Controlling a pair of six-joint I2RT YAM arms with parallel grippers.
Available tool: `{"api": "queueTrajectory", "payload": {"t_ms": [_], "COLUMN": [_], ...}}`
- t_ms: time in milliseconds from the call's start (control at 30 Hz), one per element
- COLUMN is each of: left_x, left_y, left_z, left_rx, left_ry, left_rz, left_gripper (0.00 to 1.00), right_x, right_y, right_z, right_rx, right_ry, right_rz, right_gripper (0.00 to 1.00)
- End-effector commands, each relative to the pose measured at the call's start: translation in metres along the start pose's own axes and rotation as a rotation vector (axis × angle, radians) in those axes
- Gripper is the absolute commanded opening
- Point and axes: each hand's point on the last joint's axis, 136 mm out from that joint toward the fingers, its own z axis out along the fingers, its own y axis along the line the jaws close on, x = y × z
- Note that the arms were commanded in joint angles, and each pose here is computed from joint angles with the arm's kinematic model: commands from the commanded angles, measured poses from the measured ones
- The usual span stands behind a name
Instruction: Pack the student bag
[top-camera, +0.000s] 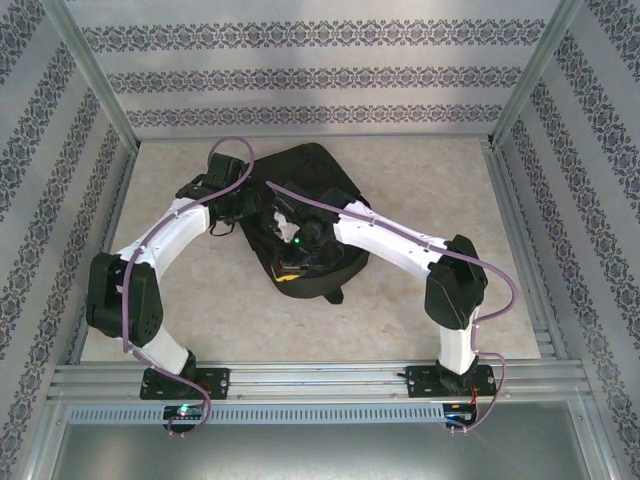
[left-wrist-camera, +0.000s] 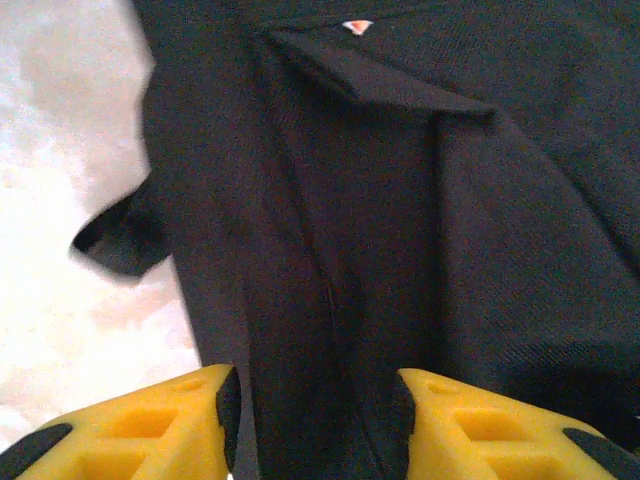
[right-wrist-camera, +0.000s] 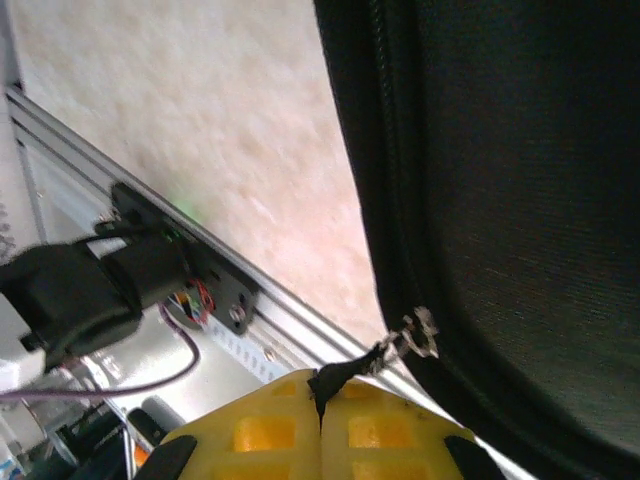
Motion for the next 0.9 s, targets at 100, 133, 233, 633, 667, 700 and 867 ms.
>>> {"api": "queueTrajectory", "payload": {"t_ms": [100, 133, 233, 633, 667, 700, 867], "left_x": [0.037, 0.049, 0.073, 0.089, 0.089, 0.090, 0.085], "left_y": [-0.003, -0.006, -0.008, -0.011, -0.011, -0.011, -0.013], "left_z": [-0.042, -0.045, -0.048, -0.020, -0.018, -0.015, -0.010], "left_rx": [0.124, 0.160, 0.189, 0.227, 0.227, 0.226, 0.218], "left_ry": [0.049, 0.073, 0.119, 0.164, 0.166, 0.169, 0.170], "left_rz": [-0.190, -0.222, -0.241, -0.278, -0.276, -0.275, -0.259], "left_gripper": [0.50, 0.51, 0.55, 0.40, 0.35, 0.32, 0.02], "right_x": [-0.044, -0.043, -0.041, -0.039, -0.038, -0.036, -0.014], "right_y": [0.021, 0.017, 0.011, 0.003, 0.002, 0.001, -0.012], "right_z": [-0.009, -0.009, -0.005, 0.001, 0.002, 0.002, 0.011], "right_rx": [-0.069, -0.058, -0.099, -0.175, -0.170, -0.167, -0.116], "right_ry": [-0.154, -0.141, -0.124, -0.093, -0.084, -0.075, 0.034], "right_rz": [-0.011, 0.003, 0.036, 0.100, 0.108, 0.111, 0.174], "right_gripper": [0.00, 0.00, 0.00, 0.00, 0.00, 0.00, 0.00]}}
